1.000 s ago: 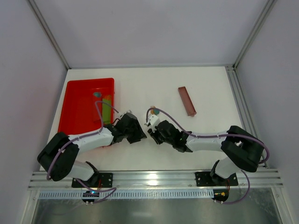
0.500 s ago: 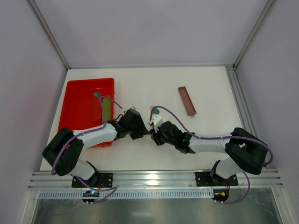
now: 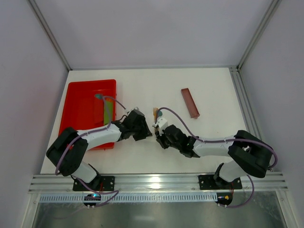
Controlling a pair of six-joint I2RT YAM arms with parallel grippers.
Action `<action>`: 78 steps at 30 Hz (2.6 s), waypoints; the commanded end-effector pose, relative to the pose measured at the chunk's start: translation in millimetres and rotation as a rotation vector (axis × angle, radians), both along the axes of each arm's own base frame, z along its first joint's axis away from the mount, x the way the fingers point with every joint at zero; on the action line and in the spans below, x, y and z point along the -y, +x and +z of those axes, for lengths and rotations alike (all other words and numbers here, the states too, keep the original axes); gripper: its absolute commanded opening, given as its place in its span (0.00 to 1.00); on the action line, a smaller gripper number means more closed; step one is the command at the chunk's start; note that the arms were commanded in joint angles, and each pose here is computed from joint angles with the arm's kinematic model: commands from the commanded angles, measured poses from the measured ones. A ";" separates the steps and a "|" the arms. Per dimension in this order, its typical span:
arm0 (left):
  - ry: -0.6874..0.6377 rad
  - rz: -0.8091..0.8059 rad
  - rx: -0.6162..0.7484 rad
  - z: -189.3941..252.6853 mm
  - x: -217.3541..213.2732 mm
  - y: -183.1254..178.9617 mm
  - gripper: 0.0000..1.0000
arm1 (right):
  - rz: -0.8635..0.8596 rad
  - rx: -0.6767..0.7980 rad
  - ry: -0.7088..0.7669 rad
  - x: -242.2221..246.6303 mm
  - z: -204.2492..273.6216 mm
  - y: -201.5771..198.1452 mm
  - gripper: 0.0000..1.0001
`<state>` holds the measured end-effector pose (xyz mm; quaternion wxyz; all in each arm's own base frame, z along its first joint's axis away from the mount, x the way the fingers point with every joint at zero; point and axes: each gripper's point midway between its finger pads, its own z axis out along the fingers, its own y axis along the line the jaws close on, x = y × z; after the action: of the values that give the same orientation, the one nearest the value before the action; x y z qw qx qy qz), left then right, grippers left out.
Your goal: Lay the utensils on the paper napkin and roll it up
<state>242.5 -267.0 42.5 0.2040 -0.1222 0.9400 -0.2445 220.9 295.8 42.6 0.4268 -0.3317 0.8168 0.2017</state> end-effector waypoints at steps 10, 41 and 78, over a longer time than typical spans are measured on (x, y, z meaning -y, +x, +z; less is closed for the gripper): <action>0.032 -0.004 0.056 5.4 8.4 21.2 0.45 | -0.110 0.055 0.027 -3.0 16.3 30.0 0.21; 0.068 -0.033 0.036 -5.0 15.9 35.5 0.45 | -0.402 -0.109 0.172 5.9 24.3 109.1 0.19; 0.053 -0.043 0.046 7.1 23.3 41.3 0.45 | -0.300 -0.379 0.216 14.0 -21.8 15.9 0.16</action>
<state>272.0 -284.7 30.4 0.2023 -0.1015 0.9495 -0.2173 232.9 287.5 20.8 0.3094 -0.1315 0.8957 0.2909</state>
